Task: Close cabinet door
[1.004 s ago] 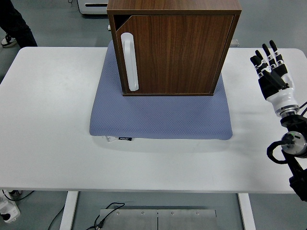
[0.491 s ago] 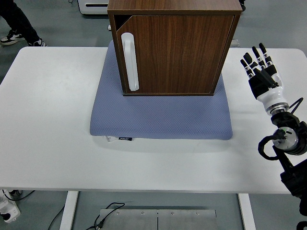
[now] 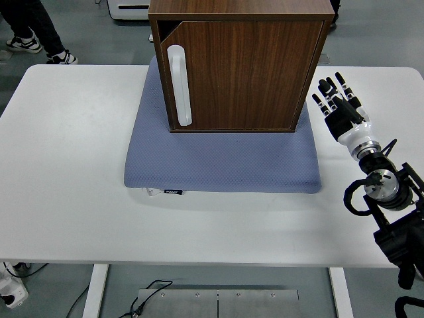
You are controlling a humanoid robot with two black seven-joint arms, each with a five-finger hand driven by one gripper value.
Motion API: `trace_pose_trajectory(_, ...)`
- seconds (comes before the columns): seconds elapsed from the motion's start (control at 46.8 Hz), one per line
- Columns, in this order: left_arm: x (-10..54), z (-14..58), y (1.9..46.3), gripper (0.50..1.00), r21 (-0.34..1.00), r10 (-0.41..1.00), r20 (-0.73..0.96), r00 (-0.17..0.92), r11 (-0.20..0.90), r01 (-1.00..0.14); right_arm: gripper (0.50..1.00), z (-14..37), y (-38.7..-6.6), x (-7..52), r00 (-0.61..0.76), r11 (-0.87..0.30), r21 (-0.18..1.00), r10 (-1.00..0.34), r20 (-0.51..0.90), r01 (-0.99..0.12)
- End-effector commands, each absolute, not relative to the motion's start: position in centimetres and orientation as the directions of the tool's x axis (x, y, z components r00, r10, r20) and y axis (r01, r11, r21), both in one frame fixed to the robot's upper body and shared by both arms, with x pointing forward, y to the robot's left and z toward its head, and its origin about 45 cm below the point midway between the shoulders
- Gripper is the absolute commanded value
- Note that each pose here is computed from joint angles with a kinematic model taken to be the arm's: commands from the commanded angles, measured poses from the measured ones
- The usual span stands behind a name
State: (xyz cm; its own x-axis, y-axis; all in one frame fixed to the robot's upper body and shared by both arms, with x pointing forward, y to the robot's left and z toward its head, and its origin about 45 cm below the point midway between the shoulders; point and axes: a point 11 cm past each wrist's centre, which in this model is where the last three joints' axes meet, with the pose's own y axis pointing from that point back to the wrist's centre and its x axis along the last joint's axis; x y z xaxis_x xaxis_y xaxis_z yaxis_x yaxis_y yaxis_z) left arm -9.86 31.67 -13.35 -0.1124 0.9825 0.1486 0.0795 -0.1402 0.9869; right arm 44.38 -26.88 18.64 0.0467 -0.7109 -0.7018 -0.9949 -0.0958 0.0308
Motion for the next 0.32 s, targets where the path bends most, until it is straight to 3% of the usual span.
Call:
trace_pose_trajectory(0.0,-9.88,-13.34,31.67,1.000,0.987,0.983,0.148,-0.112,-0.140,0.080,1.000,18.55,-27.18,44.53,0.031,-0.077,0.033,-0.700,-0.714,-0.996)
trace_pose_trajectory(0.299,-9.88,-13.34,31.67,1.000,0.987,0.983,0.148,-0.112,-0.140,0.080,1.000,18.99,-28.12,44.86,0.023,-0.053,0.019,-0.692,-0.722,-0.998)
